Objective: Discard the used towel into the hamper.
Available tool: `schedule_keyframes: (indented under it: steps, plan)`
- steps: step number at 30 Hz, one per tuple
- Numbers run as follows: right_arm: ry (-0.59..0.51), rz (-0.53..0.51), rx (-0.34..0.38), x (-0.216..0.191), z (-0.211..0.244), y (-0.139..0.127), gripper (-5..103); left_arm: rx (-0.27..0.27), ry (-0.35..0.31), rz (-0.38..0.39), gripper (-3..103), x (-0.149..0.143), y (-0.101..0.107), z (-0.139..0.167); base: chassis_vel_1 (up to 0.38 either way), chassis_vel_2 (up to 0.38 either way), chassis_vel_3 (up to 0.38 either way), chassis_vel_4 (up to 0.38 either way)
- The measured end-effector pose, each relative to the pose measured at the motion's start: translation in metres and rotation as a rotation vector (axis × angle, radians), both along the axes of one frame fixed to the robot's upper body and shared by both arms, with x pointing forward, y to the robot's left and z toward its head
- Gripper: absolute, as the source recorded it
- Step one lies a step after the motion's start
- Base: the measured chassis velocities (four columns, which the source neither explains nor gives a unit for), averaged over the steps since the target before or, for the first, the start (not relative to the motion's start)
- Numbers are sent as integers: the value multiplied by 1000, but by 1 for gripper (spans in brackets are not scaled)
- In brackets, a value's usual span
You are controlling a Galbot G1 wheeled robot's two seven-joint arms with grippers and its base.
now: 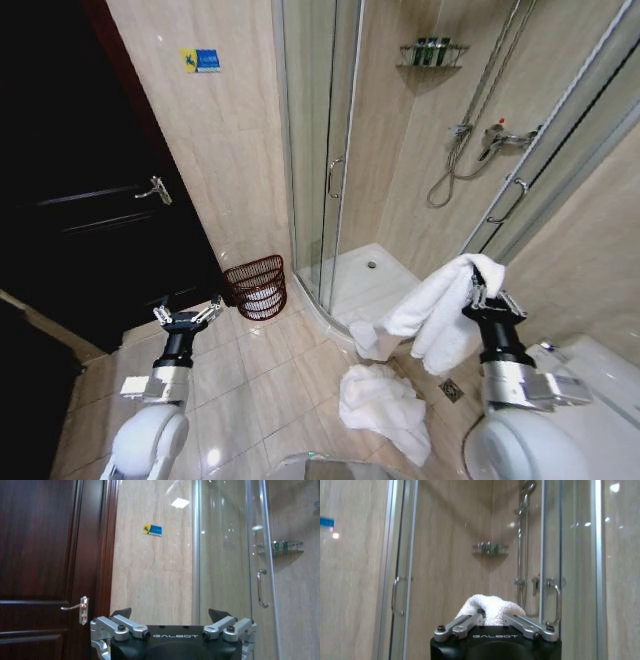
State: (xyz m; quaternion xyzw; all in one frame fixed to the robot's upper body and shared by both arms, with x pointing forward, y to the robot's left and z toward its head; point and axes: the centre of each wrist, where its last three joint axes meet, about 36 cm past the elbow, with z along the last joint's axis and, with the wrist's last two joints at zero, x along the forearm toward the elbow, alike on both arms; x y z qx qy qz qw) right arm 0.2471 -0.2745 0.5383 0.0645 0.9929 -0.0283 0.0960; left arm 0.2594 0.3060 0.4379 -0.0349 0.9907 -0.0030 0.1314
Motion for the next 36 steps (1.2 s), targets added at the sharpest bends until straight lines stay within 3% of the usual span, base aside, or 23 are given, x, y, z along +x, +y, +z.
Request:
schedule_keyframes:
  steps: [4, 6, 11, 14, 17, 22, 36]
  plan:
    - [-8, 9, -59, 2, 17, -27, 4, -3, -1, 2, 100, 4, 1, -3, 0, 0, 0, 0]
    - [-30, 19, -49, 8, 36, -44, 4, -5, -3, 3, 100, 5, 0, -3, 0, 0, 0, 0]
    - [-88, 49, -57, 19, 68, -59, 4, -5, -3, 6, 100, 5, 1, -4, 0, 0, 0, 0]
    - [-178, 106, -96, 32, 96, -59, 4, 1, -1, 17, 100, 6, 4, -5, 0, 0, 0, 0]
    - [-221, 126, -101, 46, 100, -61, 4, 8, 4, 28, 100, 6, 8, -6, 0, 0, 0, 0]
    - [-200, 80, -105, 72, 72, -79, 4, 19, 22, 49, 100, 11, 12, -12, 0, 0, 0, 0]
    - [-195, 60, -86, 34, 82, -51, 4, -3, 53, 49, 100, 15, 3, -26, 0, 0, 0, 0]
